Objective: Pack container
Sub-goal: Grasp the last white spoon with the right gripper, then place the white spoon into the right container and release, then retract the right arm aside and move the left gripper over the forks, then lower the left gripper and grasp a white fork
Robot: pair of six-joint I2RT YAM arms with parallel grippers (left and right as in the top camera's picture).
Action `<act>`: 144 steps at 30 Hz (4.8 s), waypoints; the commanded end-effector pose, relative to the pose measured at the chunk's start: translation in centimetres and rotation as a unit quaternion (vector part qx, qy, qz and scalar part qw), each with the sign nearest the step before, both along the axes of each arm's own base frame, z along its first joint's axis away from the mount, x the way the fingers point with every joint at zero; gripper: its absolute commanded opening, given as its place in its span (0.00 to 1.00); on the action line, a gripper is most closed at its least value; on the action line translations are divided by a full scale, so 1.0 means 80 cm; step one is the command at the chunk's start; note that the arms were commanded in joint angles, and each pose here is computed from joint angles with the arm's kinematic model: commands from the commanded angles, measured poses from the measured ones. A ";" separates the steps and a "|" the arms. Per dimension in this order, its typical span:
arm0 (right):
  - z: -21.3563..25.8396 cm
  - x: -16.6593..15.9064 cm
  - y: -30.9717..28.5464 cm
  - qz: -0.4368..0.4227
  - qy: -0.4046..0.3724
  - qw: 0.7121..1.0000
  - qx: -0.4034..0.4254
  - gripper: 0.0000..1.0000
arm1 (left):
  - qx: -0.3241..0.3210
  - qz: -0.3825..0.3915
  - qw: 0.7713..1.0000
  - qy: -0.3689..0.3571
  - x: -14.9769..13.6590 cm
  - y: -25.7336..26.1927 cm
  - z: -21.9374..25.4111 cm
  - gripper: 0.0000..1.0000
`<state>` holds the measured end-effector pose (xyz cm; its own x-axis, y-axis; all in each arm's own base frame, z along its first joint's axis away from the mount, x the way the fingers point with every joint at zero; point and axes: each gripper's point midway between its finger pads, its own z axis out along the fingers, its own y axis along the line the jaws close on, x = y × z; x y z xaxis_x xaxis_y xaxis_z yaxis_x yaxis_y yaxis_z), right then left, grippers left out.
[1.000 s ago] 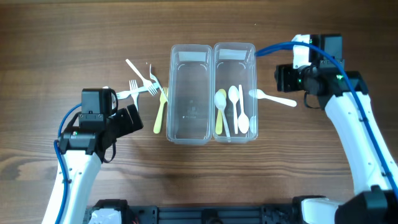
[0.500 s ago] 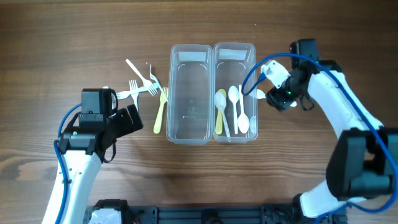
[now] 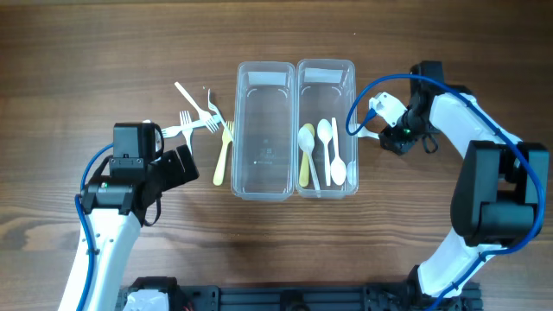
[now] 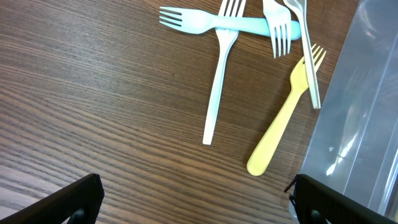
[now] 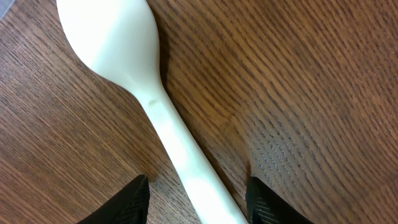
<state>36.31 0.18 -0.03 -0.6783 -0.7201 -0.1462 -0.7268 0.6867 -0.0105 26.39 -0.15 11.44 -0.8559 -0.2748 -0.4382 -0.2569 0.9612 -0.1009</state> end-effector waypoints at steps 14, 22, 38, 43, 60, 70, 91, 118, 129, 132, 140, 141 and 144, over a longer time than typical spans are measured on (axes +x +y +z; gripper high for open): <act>-0.039 -0.014 -0.036 -0.174 0.044 0.982 -0.053 0.25 | 0.009 -0.001 1.000 -0.012 0.007 0.005 0.010 1.00; -0.039 -0.026 -0.040 -0.444 0.072 0.893 -0.019 0.12 | 0.009 -0.001 1.000 -0.012 0.007 0.005 0.010 1.00; 0.260 -0.018 0.102 -0.379 -0.092 0.872 0.295 0.04 | 0.009 -0.001 1.000 -0.012 0.007 0.005 0.010 1.00; 0.213 -0.031 0.194 -0.361 -0.055 0.890 0.271 0.04 | 0.009 -0.001 1.000 -0.012 0.007 0.005 0.010 1.00; 0.330 0.009 0.115 -0.364 -0.228 0.847 0.314 0.72 | -0.054 -0.031 0.998 -0.009 0.005 -0.026 0.010 1.00; 0.259 -0.012 -0.080 -0.586 -0.157 0.756 0.247 0.89 | -0.105 -0.016 0.994 -0.008 0.042 -0.043 0.051 0.99; 0.236 -0.012 -0.080 -0.592 -0.129 0.760 0.235 0.86 | 0.002 -0.037 0.981 0.192 0.116 -0.010 -0.115 0.70; 0.215 -0.018 -0.079 -0.597 -0.116 0.760 0.227 0.81 | 0.128 -0.283 0.949 0.051 0.217 -0.047 -0.042 0.63; 0.214 -0.018 -0.078 -0.596 -0.114 0.760 0.231 0.80 | -0.170 -0.044 0.984 0.015 0.238 -0.116 0.010 0.86; 0.216 -0.016 -0.071 -0.591 -0.107 0.761 0.246 0.80 | -0.184 -0.007 0.983 0.028 0.234 -0.115 0.008 0.58; 0.216 -0.016 -0.069 -0.590 -0.106 0.761 0.248 0.79 | -0.133 0.181 0.971 0.081 0.209 -0.065 -0.025 0.46; 0.216 -0.016 -0.069 -0.590 -0.105 0.761 0.248 0.79 | -0.127 0.187 0.970 0.088 0.207 -0.061 -0.031 0.45; 0.216 -0.017 -0.069 -0.590 -0.105 0.761 0.248 0.79 | -0.117 0.190 0.970 0.101 0.213 -0.059 -0.049 0.43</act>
